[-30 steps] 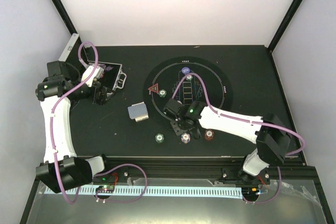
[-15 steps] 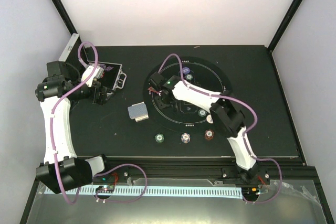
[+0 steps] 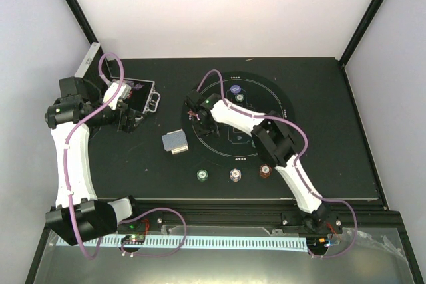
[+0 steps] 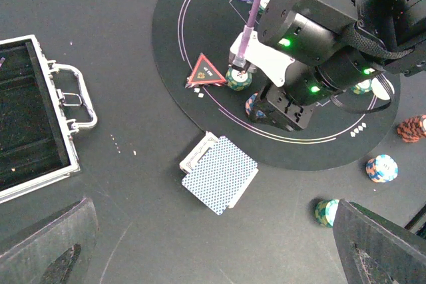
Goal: Distribute texas hold em gaming equipment
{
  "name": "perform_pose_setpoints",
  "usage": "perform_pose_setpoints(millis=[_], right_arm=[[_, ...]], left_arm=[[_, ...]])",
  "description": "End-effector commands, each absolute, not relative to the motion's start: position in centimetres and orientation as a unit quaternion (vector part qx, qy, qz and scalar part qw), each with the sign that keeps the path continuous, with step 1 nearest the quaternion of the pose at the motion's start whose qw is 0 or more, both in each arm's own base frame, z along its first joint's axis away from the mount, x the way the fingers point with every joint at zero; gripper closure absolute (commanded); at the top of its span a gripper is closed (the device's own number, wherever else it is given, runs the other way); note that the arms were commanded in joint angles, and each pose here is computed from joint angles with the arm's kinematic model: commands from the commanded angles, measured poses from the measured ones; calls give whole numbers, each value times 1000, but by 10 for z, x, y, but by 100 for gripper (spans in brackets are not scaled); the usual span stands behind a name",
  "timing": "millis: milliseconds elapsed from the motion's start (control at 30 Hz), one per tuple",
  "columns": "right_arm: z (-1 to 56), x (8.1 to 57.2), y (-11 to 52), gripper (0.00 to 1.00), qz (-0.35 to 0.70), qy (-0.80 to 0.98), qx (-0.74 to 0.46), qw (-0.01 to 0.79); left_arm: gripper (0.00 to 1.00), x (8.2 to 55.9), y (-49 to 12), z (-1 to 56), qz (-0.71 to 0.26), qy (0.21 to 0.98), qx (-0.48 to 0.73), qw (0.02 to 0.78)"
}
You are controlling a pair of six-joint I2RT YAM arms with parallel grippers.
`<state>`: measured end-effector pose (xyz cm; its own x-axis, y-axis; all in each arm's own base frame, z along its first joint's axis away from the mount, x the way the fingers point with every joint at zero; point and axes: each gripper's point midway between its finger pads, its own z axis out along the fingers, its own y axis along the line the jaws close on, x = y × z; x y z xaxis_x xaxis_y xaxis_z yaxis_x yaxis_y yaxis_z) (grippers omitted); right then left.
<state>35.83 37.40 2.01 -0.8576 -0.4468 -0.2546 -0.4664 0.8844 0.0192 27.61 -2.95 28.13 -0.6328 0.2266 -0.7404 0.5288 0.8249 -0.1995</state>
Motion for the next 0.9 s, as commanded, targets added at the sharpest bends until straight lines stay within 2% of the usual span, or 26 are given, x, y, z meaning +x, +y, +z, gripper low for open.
perform_pose_setpoints(millis=[0, 133, 233, 333, 400, 633, 867], right_arm=[[17, 367, 382, 72, 53, 964, -230, 124], [10, 366, 380, 68, 48, 965, -228, 116], [13, 366, 378, 55, 48, 966, -228, 115], [26, 364, 377, 38, 51, 964, -230, 120], [39, 364, 375, 32, 55, 963, -231, 128], [93, 340, 358, 30, 81, 957, -226, 161], [100, 269, 313, 26, 72, 958, -227, 158]], left_arm=[[1, 280, -30, 289, -208, 872, 219, 385], [1, 280, -29, 288, -207, 872, 220, 385], [1, 279, -29, 288, -207, 873, 220, 384], [1, 279, -29, 287, -207, 873, 220, 382], [1, 278, -30, 286, -209, 874, 220, 380], [1, 275, -31, 284, -211, 875, 223, 375], [1, 274, -33, 288, -214, 871, 225, 380]])
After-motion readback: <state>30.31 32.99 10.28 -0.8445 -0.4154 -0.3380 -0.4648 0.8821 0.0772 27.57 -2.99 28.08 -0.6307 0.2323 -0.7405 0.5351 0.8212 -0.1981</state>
